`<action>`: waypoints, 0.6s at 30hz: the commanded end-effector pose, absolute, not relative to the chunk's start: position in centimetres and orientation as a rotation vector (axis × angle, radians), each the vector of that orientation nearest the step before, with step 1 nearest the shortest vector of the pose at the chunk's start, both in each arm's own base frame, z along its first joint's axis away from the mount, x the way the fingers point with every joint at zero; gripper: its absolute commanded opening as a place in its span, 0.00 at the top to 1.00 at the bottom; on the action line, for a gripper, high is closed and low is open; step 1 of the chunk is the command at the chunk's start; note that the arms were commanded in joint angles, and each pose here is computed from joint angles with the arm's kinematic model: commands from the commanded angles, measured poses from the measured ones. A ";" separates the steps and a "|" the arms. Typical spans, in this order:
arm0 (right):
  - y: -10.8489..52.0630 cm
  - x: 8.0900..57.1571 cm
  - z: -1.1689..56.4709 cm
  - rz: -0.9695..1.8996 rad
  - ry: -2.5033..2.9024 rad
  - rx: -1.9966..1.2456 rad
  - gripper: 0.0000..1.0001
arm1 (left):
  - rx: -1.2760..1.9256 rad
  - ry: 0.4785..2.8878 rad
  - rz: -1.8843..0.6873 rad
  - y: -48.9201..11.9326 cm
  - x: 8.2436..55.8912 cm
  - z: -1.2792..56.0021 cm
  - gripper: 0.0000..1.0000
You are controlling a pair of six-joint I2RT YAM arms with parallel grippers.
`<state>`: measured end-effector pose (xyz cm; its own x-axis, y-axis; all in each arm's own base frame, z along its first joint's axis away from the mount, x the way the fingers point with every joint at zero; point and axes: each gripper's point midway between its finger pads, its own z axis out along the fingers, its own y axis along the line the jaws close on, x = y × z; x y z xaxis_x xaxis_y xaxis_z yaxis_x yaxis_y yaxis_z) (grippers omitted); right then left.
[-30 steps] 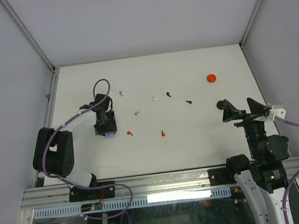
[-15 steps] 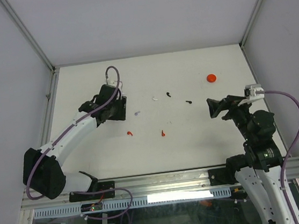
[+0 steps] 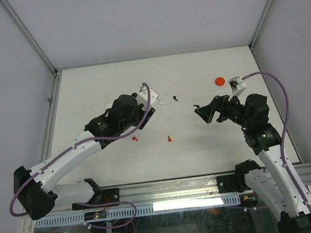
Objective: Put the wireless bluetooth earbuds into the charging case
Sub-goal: Pick up the charging case at the center of the board.
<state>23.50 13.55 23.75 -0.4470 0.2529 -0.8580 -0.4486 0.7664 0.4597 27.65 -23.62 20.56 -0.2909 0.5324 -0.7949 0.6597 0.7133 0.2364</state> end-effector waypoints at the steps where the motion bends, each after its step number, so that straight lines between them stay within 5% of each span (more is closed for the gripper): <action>1: 16.9 22.7 28.6 1.047 1.758 -0.288 0.01 | 1.117 1.581 -0.177 -27.2 27.1 25.8 0.80; 18: 22.5 20.8 28.9 1.307 1.829 -0.431 0.15 | 1.554 1.123 -0.081 -33.7 22.9 26.5 0.79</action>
<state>21.52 20.67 25.75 -0.6341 0.1814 -0.7517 -0.6073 0.4849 0.6293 22.90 -31.69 23.35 0.4180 0.6558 -0.6286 0.7422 0.1525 0.6526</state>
